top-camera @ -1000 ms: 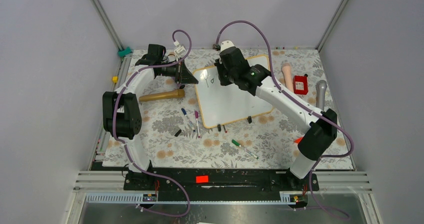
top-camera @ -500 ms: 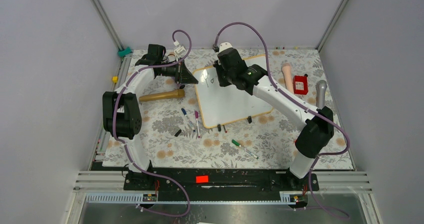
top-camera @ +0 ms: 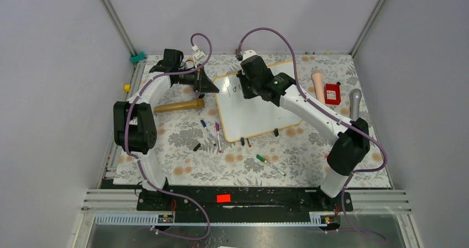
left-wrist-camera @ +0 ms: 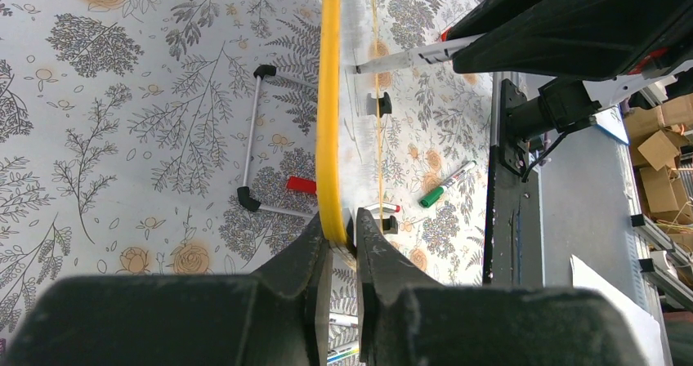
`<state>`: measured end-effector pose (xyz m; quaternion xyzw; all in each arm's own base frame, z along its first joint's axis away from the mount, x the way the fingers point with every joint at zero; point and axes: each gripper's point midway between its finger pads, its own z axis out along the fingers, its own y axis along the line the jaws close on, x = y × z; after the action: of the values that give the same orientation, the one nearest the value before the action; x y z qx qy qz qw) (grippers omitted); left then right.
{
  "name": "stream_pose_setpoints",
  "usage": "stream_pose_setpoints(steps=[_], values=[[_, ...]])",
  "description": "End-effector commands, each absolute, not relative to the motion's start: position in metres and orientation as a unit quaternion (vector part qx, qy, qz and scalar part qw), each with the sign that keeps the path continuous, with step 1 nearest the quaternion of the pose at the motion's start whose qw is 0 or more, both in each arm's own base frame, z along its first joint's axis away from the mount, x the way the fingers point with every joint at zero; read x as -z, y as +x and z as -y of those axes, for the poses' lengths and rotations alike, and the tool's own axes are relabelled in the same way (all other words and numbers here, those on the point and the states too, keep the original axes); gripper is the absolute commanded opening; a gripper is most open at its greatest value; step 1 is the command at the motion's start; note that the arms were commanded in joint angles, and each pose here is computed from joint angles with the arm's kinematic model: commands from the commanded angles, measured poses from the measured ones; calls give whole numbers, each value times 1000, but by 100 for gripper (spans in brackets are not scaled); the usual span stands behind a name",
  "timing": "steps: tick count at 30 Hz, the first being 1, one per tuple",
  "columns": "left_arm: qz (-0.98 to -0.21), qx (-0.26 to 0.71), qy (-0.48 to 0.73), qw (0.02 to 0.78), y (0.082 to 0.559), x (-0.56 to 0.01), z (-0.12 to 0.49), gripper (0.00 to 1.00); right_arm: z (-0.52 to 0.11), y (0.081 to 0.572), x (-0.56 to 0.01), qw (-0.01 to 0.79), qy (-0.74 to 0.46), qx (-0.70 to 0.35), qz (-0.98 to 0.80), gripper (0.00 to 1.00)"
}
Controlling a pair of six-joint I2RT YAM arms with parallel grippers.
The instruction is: Write a sentence on the whiteboard
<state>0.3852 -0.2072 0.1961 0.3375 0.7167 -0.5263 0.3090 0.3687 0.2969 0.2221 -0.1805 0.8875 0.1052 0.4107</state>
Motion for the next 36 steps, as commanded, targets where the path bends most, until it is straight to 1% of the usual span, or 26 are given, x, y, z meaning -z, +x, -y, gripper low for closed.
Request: stream_pose_setpoints(steps=[1, 8, 14, 21, 36], values=[[-737, 498, 364, 275, 367, -155, 215, 0, -284, 364, -218, 404, -173, -91, -894, 0], [-738, 495, 366, 278, 366, -156, 215, 0, -272, 375, -223, 421, -152, -55, -893, 0], [-739, 492, 366, 278, 365, -156, 214, 0, -272, 385, -231, 432, -141, -52, -889, 0], [-739, 492, 366, 279, 366, -156, 214, 0, -278, 393, -243, 447, -139, -65, -882, 0], [-739, 494, 365, 277, 365, -156, 214, 0, -280, 396, -248, 450, -134, -79, -880, 0]])
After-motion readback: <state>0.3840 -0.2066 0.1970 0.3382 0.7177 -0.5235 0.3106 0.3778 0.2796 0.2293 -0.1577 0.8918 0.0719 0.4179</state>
